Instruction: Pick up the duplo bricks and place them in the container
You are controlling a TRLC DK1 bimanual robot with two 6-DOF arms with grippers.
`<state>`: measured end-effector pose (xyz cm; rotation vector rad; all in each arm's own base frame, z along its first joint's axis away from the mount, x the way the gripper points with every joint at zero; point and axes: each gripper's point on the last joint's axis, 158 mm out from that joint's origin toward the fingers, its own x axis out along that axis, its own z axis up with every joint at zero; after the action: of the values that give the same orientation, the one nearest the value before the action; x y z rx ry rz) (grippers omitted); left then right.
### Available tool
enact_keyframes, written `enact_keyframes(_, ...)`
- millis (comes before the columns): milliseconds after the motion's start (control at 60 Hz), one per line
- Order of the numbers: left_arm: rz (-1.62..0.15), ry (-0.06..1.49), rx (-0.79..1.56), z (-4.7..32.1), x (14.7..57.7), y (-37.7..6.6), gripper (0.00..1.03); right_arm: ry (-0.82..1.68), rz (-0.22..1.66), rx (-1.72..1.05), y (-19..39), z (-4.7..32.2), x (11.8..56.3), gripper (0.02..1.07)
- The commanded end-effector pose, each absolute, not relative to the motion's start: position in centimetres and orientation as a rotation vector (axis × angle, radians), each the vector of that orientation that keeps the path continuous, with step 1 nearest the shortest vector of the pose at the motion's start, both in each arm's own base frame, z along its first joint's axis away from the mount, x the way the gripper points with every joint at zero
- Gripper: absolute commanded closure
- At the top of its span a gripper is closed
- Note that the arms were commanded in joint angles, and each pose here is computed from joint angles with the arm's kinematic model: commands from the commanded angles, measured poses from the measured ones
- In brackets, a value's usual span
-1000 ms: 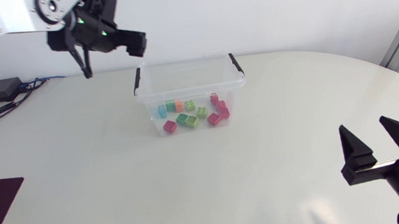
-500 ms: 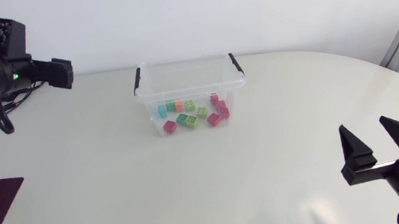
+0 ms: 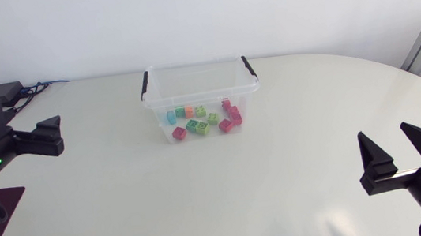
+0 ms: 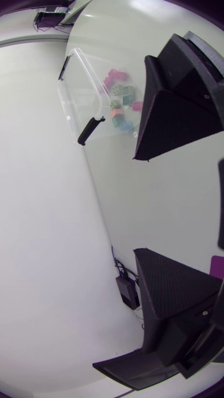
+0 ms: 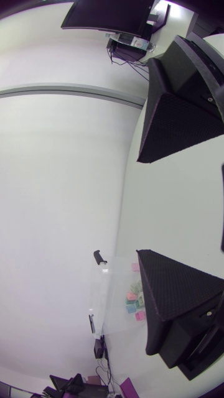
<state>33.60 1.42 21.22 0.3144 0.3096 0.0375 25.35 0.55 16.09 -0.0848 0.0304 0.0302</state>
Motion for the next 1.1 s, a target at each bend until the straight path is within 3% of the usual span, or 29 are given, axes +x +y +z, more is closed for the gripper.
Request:
enact_keyframes(0, 0.044, 0.279, 0.328, 21.1, 32.2, 1.6, 0.05, 0.053, 0.032, -0.062, 0.6, 14.9, 25.4, 0.07)
enact_keyframes(417, 0.055, 0.179, 0.253, 19.3, 28.0, 1.5, 0.06, 0.054, 0.033, -0.049, 0.7, 14.9, 25.4, 0.07)
enact_keyframes(1083, -0.017, 0.061, -0.001, 15.0, 25.4, -0.3, 0.07, 0.057, -0.010, 0.000, -0.2, 14.9, 25.4, 0.07)
